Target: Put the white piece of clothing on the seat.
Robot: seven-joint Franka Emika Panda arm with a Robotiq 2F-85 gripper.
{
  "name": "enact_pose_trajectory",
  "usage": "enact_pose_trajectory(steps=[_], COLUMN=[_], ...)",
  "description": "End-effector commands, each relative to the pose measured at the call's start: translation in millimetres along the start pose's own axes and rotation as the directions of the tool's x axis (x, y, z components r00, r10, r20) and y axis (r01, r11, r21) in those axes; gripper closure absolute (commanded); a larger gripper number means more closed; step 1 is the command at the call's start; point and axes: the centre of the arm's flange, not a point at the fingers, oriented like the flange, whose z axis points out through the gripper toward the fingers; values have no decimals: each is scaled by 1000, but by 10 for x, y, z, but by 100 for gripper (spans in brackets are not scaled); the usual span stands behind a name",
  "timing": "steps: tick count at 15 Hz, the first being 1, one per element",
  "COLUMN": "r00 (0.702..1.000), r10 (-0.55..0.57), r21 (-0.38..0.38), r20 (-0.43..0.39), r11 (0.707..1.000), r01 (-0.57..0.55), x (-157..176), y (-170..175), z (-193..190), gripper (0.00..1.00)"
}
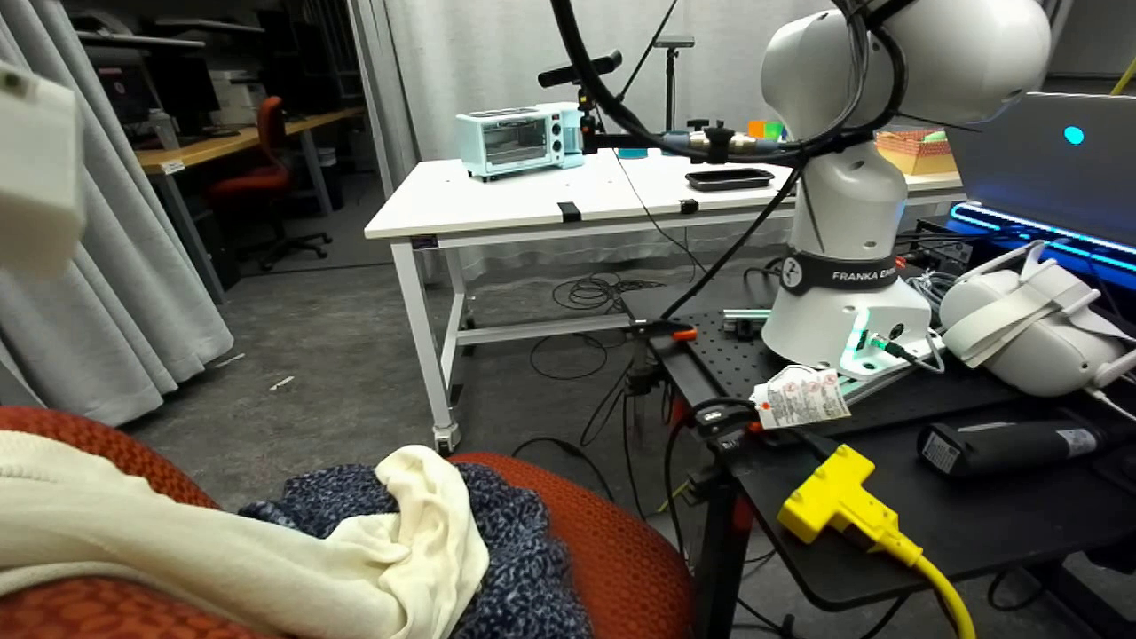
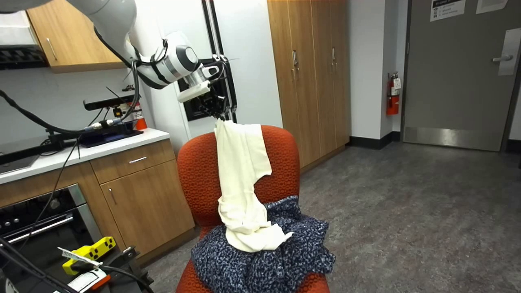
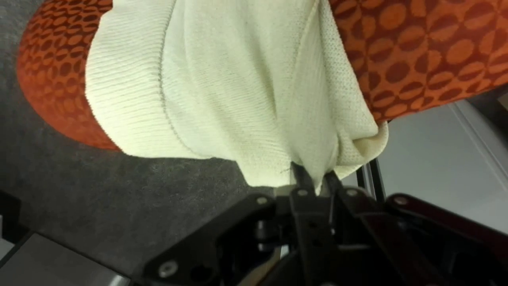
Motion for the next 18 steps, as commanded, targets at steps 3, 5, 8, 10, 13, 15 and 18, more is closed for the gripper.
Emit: enact_pose_trajectory(steps=[3, 5, 8, 10, 13, 15, 18], r00=[994, 986, 970, 958, 937, 925, 911], r10=[4, 7, 40, 78, 144, 167, 179], r21=[-23, -42, -63, -71, -88, -111, -153], r20=[-112, -167, -239, -276, -319, -341, -372], r11=[1000, 999, 996, 992, 980, 970, 956], r01=[-6, -14, -56, -101, -181, -216, -251], x=[16, 65, 64, 6, -153, -244, -402], y=[26, 119, 346, 581, 939, 1115, 1279], z=[-1277, -1721, -2258, -2519, -2866, -3198, -3580], gripper=[97, 97, 97, 97, 97, 97, 97])
